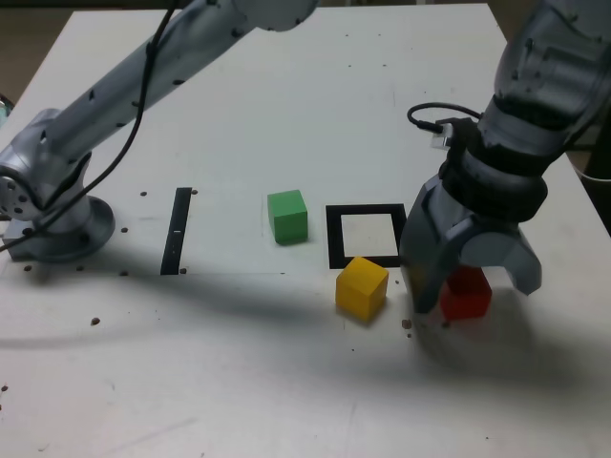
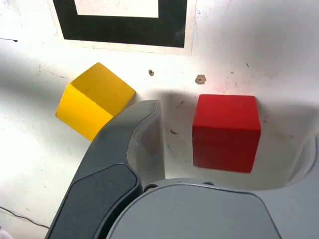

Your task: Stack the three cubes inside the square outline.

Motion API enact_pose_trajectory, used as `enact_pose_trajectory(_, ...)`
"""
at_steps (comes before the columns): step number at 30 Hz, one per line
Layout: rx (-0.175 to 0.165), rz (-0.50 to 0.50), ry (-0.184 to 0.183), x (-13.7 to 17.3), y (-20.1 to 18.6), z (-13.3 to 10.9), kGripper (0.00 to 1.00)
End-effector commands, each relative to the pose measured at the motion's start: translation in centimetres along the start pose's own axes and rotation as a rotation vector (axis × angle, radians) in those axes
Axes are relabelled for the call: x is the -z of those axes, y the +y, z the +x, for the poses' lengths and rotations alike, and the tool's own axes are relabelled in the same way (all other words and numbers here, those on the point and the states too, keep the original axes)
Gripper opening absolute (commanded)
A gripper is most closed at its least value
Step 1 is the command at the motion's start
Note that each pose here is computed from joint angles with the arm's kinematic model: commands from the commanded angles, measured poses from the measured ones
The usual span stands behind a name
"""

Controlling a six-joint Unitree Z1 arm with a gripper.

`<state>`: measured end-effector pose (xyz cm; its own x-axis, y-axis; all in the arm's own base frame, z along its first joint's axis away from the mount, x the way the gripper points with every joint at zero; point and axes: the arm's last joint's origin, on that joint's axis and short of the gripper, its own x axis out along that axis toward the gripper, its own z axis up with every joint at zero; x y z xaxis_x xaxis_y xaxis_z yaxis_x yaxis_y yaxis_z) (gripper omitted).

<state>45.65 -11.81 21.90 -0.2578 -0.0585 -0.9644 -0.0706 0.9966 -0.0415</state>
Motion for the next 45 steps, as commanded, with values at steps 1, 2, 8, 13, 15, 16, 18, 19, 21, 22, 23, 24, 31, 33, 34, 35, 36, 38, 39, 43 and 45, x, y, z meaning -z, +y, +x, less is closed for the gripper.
enact_pose_trajectory(1, -0.006, -0.005, 0.021, -0.3, 0.2, 0.5, 0.96)
enact_pose_trajectory(2, -0.006, -0.006, 0.021, -0.4, 0.3, 0.6, 0.95)
enact_pose_trajectory(8, -0.001, -0.012, 0.022, -0.8, 0.8, 0.8, 0.87)
enact_pose_trajectory(13, 0.000, -0.017, 0.023, -1.1, 1.1, 1.0, 0.70)
enact_pose_trajectory(15, -0.005, -0.017, 0.019, -1.3, 1.1, 1.1, 0.60)
enact_pose_trajectory(16, -0.007, -0.016, 0.016, -1.4, 1.1, 1.2, 0.56)
enact_pose_trajectory(18, -0.011, -0.016, 0.012, -1.5, 1.1, 1.2, 0.50)
enact_pose_trajectory(19, -0.013, -0.016, 0.011, -1.5, 1.1, 1.3, 0.48)
enact_pose_trajectory(21, -0.015, -0.016, 0.008, -1.6, 1.1, 1.3, 0.46)
enact_pose_trajectory(22, -0.015, -0.016, 0.007, -1.6, 1.1, 1.3, 0.46)
enact_pose_trajectory(23, -0.015, -0.016, 0.007, -1.6, 1.1, 1.3, 0.46)
enact_pose_trajectory(24, -0.014, -0.016, 0.007, -1.7, 1.1, 1.4, 0.46)
enact_pose_trajectory(31, -0.014, -0.015, 0.004, -1.7, 1.1, 1.4, 0.46)
enact_pose_trajectory(33, -0.014, -0.015, 0.004, -1.7, 1.1, 1.4, 0.46)
enact_pose_trajectory(34, -0.014, -0.015, 0.004, -1.8, 1.1, 1.4, 0.46)
enact_pose_trajectory(35, -0.014, -0.015, 0.003, -1.8, 1.1, 1.4, 0.46)
enact_pose_trajectory(36, -0.014, -0.015, 0.003, -1.8, 1.1, 1.4, 0.46)
enact_pose_trajectory(38, -0.014, -0.015, 0.001, -1.8, 1.1, 1.3, 0.46)
enact_pose_trajectory(39, -0.015, -0.015, 0.000, -1.8, 1.1, 1.3, 0.46)
enact_pose_trajectory(43, -0.016, -0.014, -0.011, -1.7, 1.1, 1.0, 0.46)
enact_pose_trajectory(45, -0.020, -0.012, -0.018, -1.6, 1.1, 0.7, 0.46)
